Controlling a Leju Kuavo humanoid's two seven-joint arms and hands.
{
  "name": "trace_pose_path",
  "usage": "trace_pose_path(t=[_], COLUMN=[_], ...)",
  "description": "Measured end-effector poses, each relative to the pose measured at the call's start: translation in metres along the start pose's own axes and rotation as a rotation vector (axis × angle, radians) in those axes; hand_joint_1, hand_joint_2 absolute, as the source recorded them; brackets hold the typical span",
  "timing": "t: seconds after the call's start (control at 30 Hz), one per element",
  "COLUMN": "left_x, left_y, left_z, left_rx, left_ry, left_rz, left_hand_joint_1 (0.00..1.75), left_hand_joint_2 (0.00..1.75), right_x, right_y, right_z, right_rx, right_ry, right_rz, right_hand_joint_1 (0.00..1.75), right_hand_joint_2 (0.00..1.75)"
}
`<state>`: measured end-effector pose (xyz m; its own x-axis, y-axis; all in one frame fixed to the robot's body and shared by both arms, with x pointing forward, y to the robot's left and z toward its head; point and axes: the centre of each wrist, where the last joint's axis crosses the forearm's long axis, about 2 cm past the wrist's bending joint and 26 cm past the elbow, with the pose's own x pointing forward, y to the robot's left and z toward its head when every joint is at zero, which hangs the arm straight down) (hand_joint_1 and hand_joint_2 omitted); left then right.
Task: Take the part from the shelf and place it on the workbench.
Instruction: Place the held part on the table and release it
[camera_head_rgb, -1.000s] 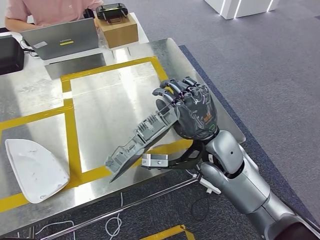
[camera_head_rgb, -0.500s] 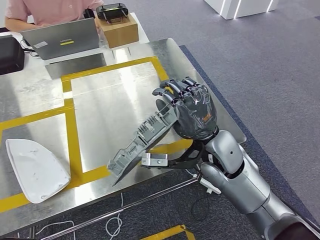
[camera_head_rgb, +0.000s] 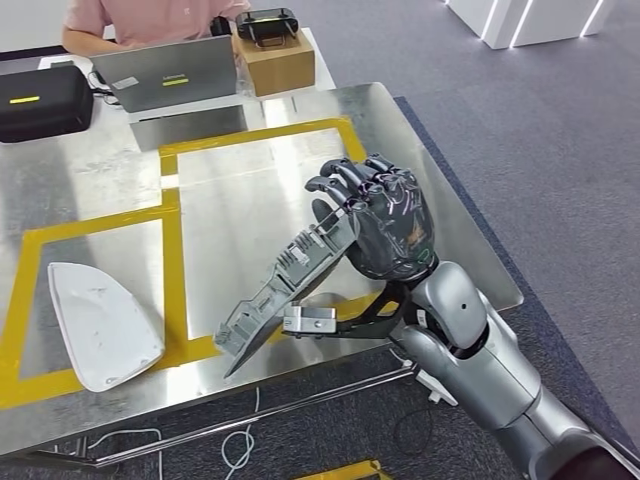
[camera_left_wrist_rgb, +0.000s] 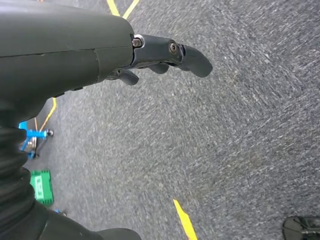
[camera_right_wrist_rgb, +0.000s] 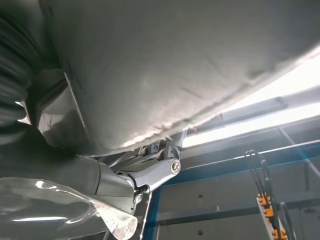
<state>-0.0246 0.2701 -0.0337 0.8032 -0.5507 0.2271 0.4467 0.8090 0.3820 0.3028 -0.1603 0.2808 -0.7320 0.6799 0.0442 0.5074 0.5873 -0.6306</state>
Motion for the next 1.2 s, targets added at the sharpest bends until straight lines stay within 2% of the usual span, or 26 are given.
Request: trace_pose_path(t=[1.2], left_x=[0.0022], left_y=[0.0015], left_z=[-0.0005], left_rx=[-0.001], left_ry=[-0.006], left_rz=[0.008], left_hand_joint_1=[0.00], left_hand_joint_2=[1.75], right_x=[0.0004], right_y=[0.0002], right_z=[-0.0003], right_rx=[-0.009], right_ry=[0.003], right_rz=[-0.013], right_hand_joint_1=[1.75], right_hand_joint_2=[1.75])
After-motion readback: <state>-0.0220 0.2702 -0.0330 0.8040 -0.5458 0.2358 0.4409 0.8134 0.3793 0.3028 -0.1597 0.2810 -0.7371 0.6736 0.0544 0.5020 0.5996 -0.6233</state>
